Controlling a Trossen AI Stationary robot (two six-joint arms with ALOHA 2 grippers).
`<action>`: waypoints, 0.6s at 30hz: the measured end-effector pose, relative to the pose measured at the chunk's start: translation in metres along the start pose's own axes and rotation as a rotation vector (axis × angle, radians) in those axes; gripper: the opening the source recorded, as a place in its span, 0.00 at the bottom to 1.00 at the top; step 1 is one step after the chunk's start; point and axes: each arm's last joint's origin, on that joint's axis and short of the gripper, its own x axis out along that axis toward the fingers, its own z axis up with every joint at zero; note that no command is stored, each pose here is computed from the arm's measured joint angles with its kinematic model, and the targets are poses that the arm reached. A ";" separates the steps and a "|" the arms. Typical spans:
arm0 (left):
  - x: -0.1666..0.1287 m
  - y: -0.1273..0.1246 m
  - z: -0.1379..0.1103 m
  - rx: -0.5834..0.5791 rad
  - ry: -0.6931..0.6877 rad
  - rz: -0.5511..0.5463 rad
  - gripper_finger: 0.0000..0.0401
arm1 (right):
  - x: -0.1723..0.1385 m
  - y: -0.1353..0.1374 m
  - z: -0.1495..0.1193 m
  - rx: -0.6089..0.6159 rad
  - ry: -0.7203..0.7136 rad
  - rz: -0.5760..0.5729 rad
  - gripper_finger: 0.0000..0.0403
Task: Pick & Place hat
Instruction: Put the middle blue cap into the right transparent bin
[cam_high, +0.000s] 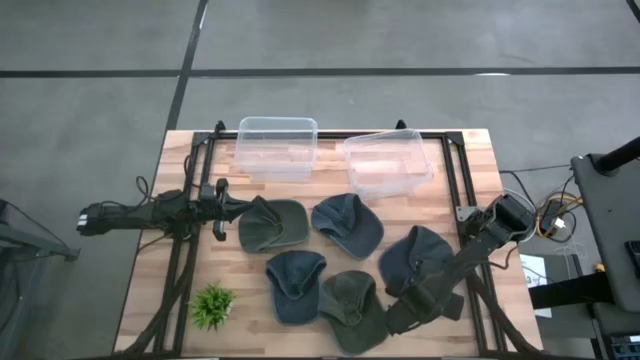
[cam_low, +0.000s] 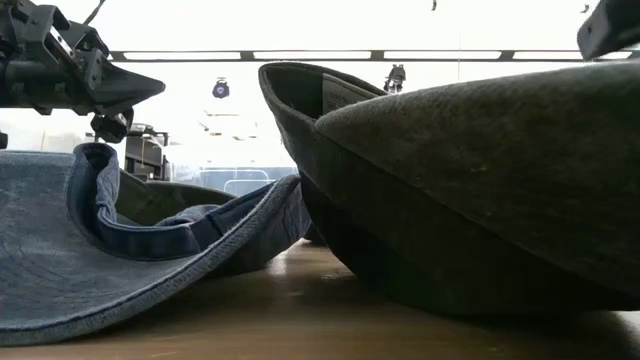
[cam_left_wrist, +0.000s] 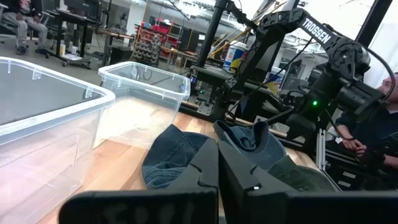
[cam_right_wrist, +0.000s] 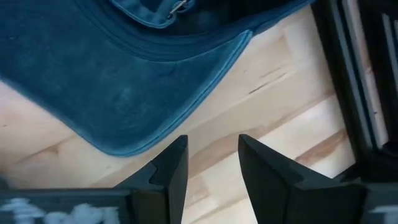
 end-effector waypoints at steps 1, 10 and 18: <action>0.000 0.000 0.000 0.000 0.000 0.000 0.00 | 0.003 0.000 0.000 0.001 -0.002 -0.001 0.34; 0.000 0.000 0.000 0.000 -0.003 0.003 0.00 | 0.026 0.004 0.007 0.017 -0.041 -0.021 0.31; 0.000 0.000 0.000 -0.019 -0.007 0.011 0.00 | 0.012 0.012 0.000 0.011 0.029 0.069 0.33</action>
